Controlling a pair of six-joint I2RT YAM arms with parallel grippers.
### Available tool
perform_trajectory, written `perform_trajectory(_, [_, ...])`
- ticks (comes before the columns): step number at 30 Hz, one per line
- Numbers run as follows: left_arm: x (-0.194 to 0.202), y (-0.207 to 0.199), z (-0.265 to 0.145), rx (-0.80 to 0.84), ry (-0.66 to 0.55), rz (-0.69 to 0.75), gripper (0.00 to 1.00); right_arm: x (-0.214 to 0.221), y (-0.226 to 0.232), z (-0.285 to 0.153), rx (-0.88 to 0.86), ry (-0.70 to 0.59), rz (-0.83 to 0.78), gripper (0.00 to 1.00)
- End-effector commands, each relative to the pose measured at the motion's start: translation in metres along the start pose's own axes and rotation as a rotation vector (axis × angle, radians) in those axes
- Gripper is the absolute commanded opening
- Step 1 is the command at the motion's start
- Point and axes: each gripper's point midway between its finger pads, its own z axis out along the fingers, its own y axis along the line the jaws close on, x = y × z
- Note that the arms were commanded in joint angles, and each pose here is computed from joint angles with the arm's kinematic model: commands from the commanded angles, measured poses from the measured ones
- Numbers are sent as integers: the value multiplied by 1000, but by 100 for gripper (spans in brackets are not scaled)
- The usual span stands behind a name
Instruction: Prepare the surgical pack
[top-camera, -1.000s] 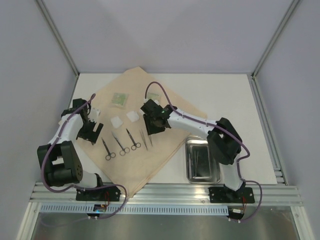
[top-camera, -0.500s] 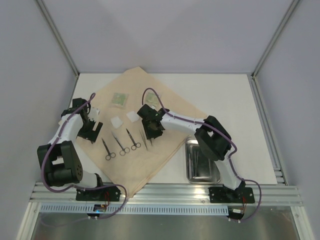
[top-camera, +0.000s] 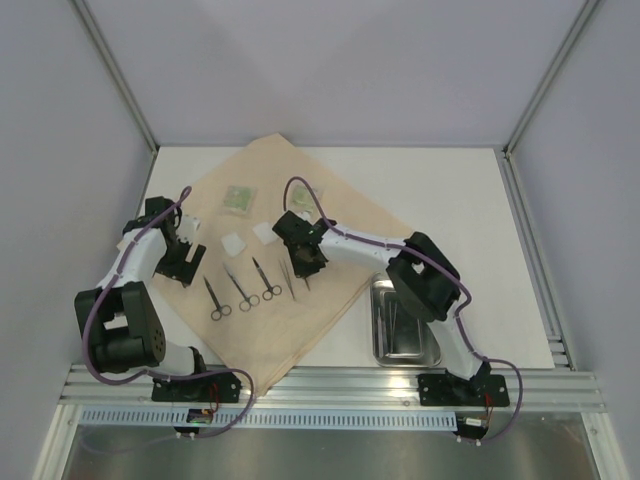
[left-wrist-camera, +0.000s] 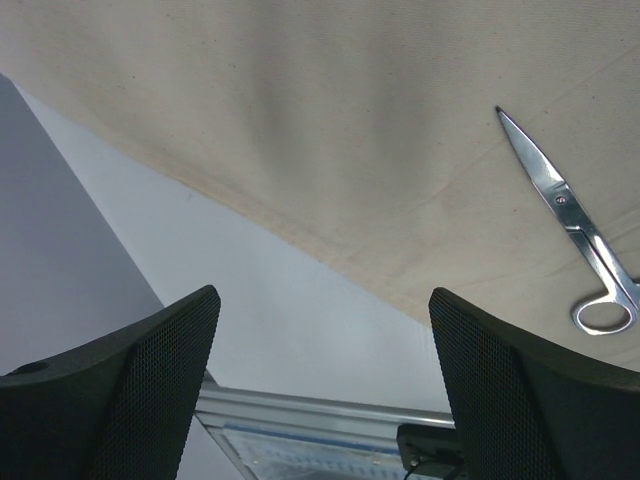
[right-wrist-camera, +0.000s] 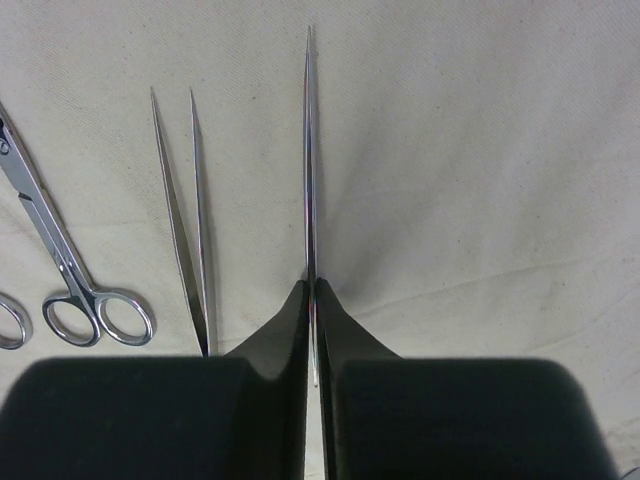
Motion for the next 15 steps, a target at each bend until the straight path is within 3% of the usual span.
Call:
perform_trajectory(1, [-3, 4, -7, -12, -37, 8, 95, -13, 8, -14, -5, -65, -2, 1])
perform_trajectory(11, [1, -2, -31, 12, -87, 6, 95, -61, -4, -130, -32, -311, 60, 1])
perform_trajectory(15, [2, -9, -47, 38, -130, -1, 95, -21, -50, -161, 56, -300, 95, 1])
